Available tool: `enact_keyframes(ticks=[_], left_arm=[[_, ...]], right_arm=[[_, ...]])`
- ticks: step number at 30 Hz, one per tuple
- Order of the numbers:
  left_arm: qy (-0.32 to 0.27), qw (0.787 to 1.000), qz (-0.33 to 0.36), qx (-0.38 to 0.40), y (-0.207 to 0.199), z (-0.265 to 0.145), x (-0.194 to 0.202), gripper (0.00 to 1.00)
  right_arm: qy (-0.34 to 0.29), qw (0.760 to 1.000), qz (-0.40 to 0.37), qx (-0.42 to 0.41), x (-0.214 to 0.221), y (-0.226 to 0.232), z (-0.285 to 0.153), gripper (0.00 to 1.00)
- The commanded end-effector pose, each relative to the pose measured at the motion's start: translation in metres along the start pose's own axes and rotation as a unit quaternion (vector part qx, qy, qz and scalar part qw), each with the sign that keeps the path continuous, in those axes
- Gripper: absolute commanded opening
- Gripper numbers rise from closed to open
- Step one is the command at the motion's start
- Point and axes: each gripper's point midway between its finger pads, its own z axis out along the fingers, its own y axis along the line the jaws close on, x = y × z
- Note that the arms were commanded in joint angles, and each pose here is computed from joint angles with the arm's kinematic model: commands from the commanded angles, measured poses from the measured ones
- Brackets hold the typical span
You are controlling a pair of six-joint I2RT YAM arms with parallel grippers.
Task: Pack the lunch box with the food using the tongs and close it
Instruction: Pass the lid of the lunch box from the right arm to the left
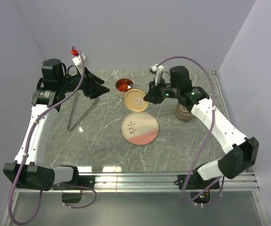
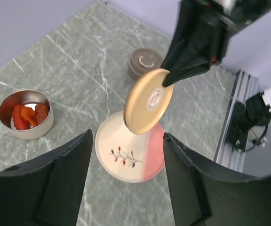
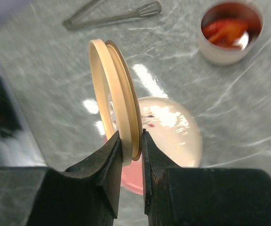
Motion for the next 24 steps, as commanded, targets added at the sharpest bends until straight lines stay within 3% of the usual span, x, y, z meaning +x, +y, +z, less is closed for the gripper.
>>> enact_keyframes(ticks=[1, 4, 7, 16, 24], left_arm=[[-0.019, 0.999, -0.026, -0.028, 0.009, 0.006, 0.001, 0.66], [-0.008, 0.999, -0.03, -0.036, 0.009, 0.014, 0.012, 0.65], [0.017, 0.998, -0.053, -0.035, 0.003, 0.03, 0.026, 0.64], [0.025, 0.99, -0.13, -0.053, 0.015, 0.066, 0.046, 0.6], [0.031, 0.984, -0.175, 0.002, 0.005, 0.078, 0.054, 0.3]], right_arm=[[-0.051, 0.968, 0.235, -0.069, -0.03, 0.002, -0.011, 0.0], [-0.08, 0.942, 0.315, -0.084, -0.031, -0.012, -0.011, 0.0], [-0.087, 0.93, 0.342, -0.106, -0.034, -0.006, -0.011, 0.0], [-0.109, 0.919, 0.356, -0.133, -0.045, 0.003, -0.017, 0.0], [-0.111, 0.916, 0.362, -0.134, -0.042, 0.005, -0.019, 0.0]])
